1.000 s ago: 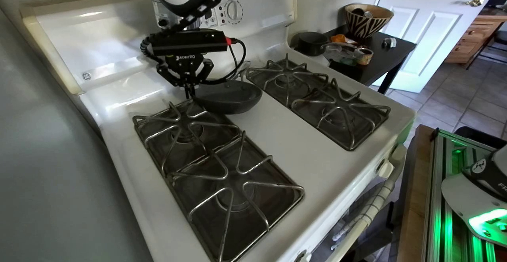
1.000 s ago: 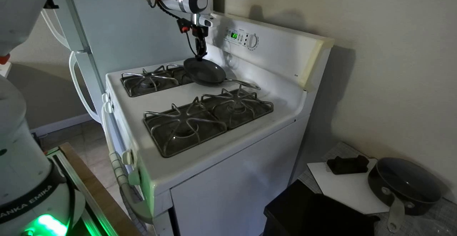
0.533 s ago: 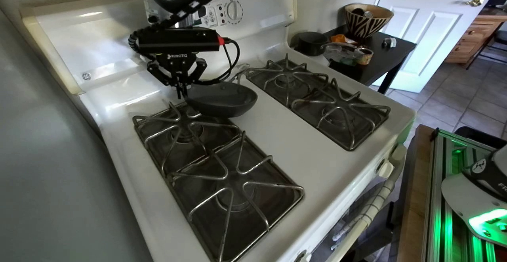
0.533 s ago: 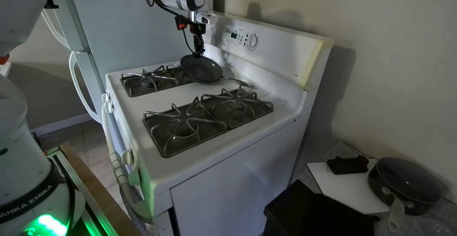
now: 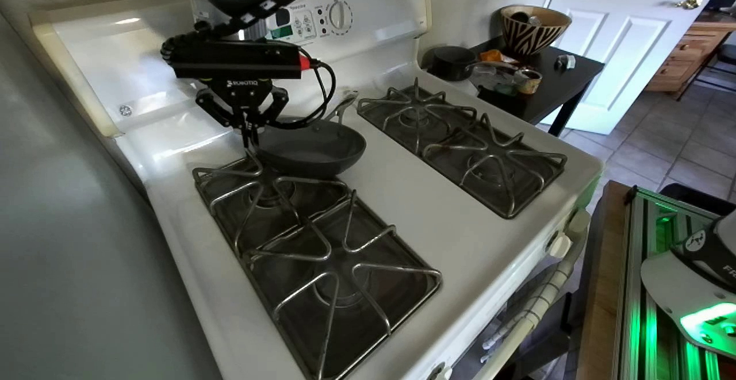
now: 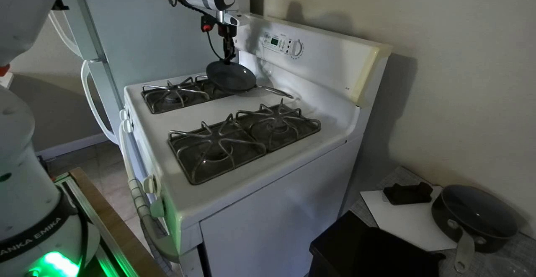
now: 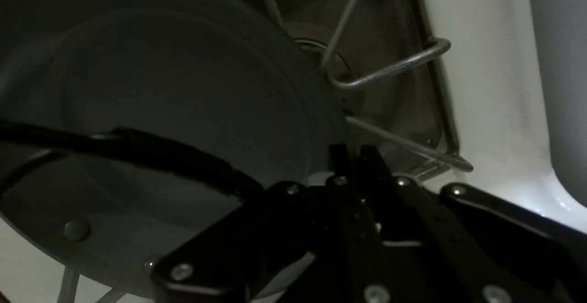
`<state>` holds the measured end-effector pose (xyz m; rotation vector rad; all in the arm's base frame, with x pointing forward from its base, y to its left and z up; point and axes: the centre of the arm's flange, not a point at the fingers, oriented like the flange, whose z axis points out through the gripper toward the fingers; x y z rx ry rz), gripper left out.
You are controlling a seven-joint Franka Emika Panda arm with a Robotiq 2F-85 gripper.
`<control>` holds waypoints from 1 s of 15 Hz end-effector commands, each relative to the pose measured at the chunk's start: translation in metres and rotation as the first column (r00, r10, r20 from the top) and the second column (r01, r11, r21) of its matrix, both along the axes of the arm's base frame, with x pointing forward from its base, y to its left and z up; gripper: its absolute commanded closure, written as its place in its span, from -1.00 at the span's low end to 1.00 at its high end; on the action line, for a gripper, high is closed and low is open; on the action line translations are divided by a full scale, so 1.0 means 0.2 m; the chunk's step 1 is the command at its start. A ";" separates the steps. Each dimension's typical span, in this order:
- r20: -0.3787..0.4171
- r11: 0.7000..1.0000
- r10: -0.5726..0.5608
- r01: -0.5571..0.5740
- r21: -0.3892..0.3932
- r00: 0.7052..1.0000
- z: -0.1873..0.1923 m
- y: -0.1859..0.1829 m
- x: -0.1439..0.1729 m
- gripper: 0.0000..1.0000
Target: Move the pan to the left
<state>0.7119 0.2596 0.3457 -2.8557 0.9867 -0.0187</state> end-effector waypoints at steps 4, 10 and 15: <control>0.035 0.994 -0.100 0.098 0.043 0.994 -0.03 0.14 0.08 0.98; 0.038 0.991 -0.124 0.122 0.051 0.992 -0.03 0.17 0.10 0.98; 0.046 0.992 -0.116 0.113 0.055 0.992 -0.04 0.24 0.08 0.98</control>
